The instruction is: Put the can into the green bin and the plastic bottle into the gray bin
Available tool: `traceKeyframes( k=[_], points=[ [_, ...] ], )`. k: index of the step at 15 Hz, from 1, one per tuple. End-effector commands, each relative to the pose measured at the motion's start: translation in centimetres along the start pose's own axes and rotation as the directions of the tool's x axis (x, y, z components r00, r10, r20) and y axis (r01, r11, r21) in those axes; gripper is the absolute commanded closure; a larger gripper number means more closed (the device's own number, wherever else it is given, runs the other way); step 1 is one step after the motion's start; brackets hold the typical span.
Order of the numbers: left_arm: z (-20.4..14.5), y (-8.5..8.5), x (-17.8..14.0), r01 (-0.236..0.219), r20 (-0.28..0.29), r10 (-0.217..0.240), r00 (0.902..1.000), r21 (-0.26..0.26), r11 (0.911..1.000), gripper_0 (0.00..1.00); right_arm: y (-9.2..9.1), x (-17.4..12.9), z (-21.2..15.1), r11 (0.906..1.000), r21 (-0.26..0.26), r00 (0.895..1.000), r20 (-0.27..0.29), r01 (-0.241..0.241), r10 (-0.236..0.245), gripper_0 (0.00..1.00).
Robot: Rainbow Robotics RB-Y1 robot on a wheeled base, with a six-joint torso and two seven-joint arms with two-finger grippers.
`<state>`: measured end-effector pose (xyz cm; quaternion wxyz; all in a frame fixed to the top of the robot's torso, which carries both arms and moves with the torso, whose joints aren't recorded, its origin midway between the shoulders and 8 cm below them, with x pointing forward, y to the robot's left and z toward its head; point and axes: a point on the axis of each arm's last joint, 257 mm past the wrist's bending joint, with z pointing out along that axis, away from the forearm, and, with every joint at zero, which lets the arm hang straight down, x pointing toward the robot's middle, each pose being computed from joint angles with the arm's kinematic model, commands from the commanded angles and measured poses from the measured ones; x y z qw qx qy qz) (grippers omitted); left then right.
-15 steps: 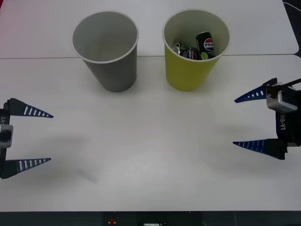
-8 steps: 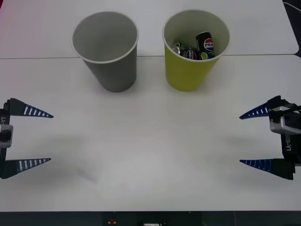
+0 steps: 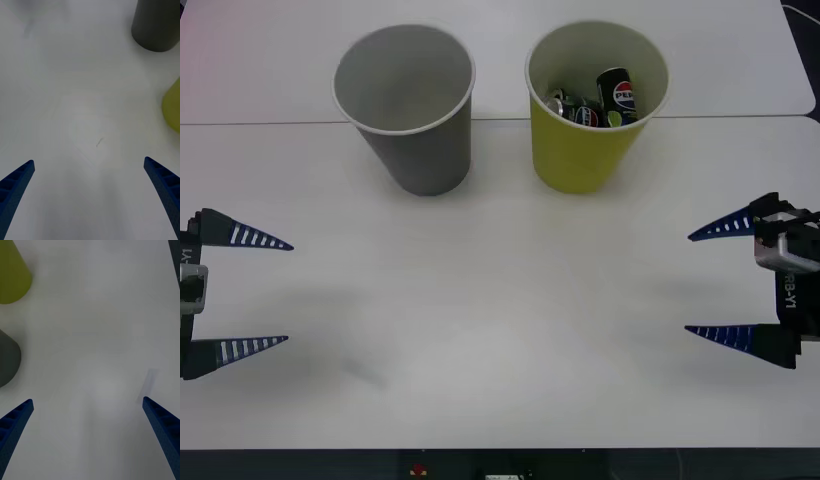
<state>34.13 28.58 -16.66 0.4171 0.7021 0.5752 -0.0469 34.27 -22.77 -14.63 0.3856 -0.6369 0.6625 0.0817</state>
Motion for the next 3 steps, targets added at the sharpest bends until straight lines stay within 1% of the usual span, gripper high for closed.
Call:
traceKeyframes(
  k=[1, 3],
  points=[
    [0.0, 0.0, 0.0, 0.0, 0.0, 0.0, 1.0, 0.0, 1.0, 0.0, -0.12, 0.1, 0.0, 1.0, 0.001, 1.0, 0.0, -0.006, 0.006, 0.0],
    [0.0, 0.0, 0.0, 0.0, 0.0, 0.0, 1.0, 0.0, 1.0, 0.0, -0.12, 0.1, 0.0, 1.0, 0.001, 1.0, 0.0, -0.006, 0.006, 0.0]
  ],
)
